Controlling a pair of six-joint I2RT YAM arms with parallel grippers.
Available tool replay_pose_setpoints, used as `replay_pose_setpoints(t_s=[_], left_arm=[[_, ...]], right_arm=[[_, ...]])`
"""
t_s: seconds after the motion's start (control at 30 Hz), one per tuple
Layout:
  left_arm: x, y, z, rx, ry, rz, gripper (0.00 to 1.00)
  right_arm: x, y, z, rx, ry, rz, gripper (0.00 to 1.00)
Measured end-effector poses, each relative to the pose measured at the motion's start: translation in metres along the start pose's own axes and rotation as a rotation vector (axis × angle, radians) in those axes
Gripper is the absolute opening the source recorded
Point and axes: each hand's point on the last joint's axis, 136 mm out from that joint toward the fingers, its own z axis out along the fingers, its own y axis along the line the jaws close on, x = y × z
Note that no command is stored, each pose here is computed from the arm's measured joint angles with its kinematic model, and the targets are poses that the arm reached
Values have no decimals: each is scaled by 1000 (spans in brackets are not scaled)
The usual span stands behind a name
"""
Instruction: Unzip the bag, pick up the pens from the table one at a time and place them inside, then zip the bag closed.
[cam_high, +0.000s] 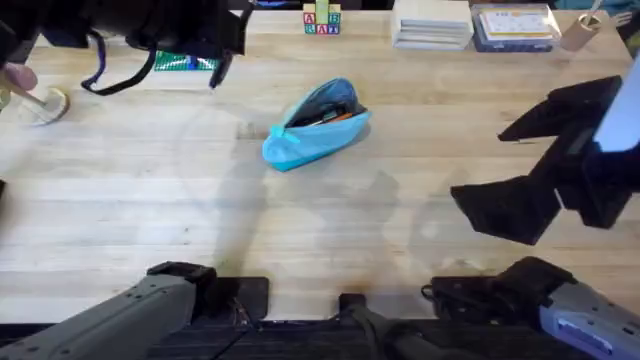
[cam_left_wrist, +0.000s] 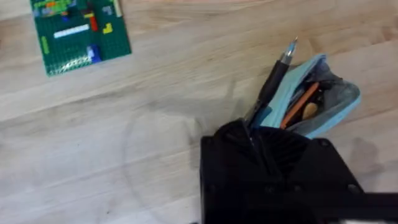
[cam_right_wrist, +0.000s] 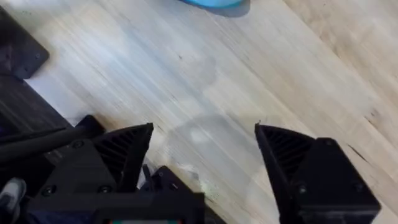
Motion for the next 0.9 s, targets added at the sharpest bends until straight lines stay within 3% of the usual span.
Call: replay_pose_setpoints(t_s=[0.13,0.23,0.67,0.9], left_arm=[[-3,-22,-1,113,-17,76,44],[-3,-31,-2,164,-23,89,44],[0,-76,-5,288,-19,180,44],[2,-91,-6,320,-15,212,44]], right_arm=[[0,0,0,0,0,0,997],[0,0,0,0,0,0,997],[0,0,0,0,0,0,996],[0,0,0,0,0,0,996]])
